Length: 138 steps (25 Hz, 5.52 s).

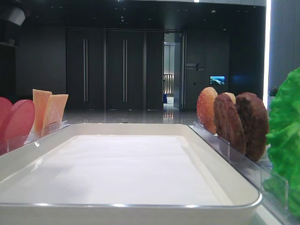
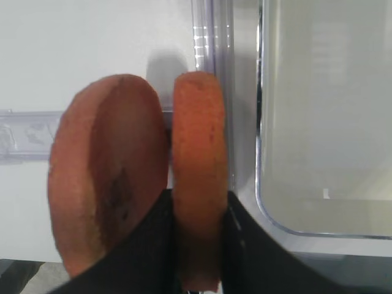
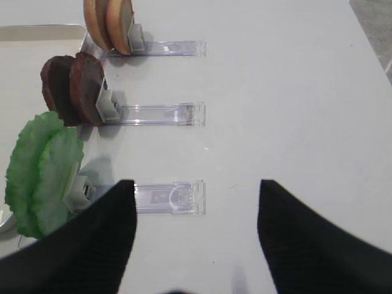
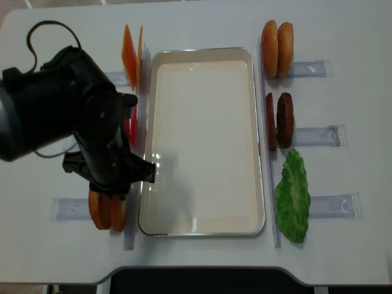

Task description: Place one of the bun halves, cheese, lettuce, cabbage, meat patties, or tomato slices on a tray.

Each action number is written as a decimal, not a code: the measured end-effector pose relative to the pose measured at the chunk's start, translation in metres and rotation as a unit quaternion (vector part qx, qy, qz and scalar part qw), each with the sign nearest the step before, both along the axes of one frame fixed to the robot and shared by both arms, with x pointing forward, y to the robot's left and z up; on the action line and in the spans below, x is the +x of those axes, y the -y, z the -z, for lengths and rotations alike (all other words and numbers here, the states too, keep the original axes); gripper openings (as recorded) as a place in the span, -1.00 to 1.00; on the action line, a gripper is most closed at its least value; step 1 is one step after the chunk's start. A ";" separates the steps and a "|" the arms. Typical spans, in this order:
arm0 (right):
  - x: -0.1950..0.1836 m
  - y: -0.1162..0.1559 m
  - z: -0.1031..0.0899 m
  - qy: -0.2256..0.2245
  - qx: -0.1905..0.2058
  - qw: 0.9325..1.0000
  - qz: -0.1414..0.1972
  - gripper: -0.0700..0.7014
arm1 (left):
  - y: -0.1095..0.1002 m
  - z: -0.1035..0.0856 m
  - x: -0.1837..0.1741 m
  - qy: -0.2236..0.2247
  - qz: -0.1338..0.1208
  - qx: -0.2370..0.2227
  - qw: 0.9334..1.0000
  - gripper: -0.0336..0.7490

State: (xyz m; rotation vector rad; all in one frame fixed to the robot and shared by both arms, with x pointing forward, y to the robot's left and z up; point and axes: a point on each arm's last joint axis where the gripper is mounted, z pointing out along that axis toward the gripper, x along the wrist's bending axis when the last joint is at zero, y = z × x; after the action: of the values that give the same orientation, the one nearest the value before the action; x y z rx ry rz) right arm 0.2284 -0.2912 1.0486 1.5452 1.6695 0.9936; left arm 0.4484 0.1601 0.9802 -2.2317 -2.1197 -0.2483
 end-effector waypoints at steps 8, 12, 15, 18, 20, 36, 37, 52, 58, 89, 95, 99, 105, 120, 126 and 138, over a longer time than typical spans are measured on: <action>0.000 0.000 0.000 0.000 0.000 1.000 0.000 0.26 | -0.001 -0.016 -0.001 -0.001 -0.006 0.006 1.000 -0.55; 0.000 0.000 0.000 0.000 0.000 1.000 0.000 0.26 | -0.003 -0.033 -0.003 0.004 -0.012 0.002 1.000 -0.55; 0.000 0.000 0.000 0.000 0.000 1.000 0.000 0.26 | -0.002 -0.046 -0.004 0.017 -0.017 -0.019 1.000 -0.55; 0.000 0.000 0.000 0.000 0.000 1.000 0.000 0.26 | -0.001 -0.057 -0.006 0.024 -0.020 -0.040 0.999 -0.55; 0.000 0.000 0.000 0.000 0.000 1.000 0.000 0.26 | 0.000 -0.062 -0.008 0.026 -0.017 -0.053 0.998 -0.55; 0.000 0.000 0.000 0.000 0.000 1.000 0.000 0.26 | 0.023 -0.053 0.001 0.085 0.022 -0.304 0.949 -0.56; 0.000 0.000 0.000 0.000 0.000 1.000 0.000 0.26 | 0.023 -0.048 0.002 0.084 0.023 -0.314 0.945 -0.56; 0.000 0.000 0.000 0.000 0.000 1.000 0.000 0.26 | 0.043 0.025 0.028 0.079 0.018 -0.359 0.930 -0.56; 0.000 0.000 0.000 0.000 0.000 1.000 0.000 0.26 | 0.048 0.037 0.033 0.075 0.013 -0.367 0.927 -0.56; 0.000 0.000 0.000 0.000 0.000 1.000 0.000 0.26 | 0.045 0.045 0.028 0.035 -0.003 -0.344 0.938 0.62; 0.000 0.000 0.000 0.000 0.000 1.000 0.000 0.26 | 0.040 0.038 0.025 0.012 -0.003 -0.314 0.949 0.63; 0.000 0.000 0.000 0.000 0.000 1.000 0.000 0.26 | 0.038 0.027 0.027 0.005 0.007 -0.290 0.957 0.63; 0.000 0.000 0.000 0.000 0.000 1.000 0.000 0.26 | 0.035 0.012 0.032 -0.020 0.036 -0.234 0.971 0.63; 0.000 0.000 0.000 0.000 0.000 1.000 0.000 0.26 | 0.003 -0.069 0.028 0.004 0.070 -0.085 0.994 0.60; 0.000 0.000 0.000 0.000 0.001 1.000 -0.001 0.26 | -0.004 -0.073 0.029 0.013 0.060 -0.086 0.994 0.60; 0.000 0.000 0.000 0.000 0.001 1.000 -0.001 0.26 | -0.097 -0.115 0.033 0.106 -0.027 -0.049 0.993 0.60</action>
State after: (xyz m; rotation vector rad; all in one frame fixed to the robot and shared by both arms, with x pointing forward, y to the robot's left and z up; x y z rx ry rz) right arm 0.2282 -0.2910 1.0486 1.5450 1.6696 0.9964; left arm 0.4819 0.2575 1.0949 -2.2905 -2.3418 -0.4057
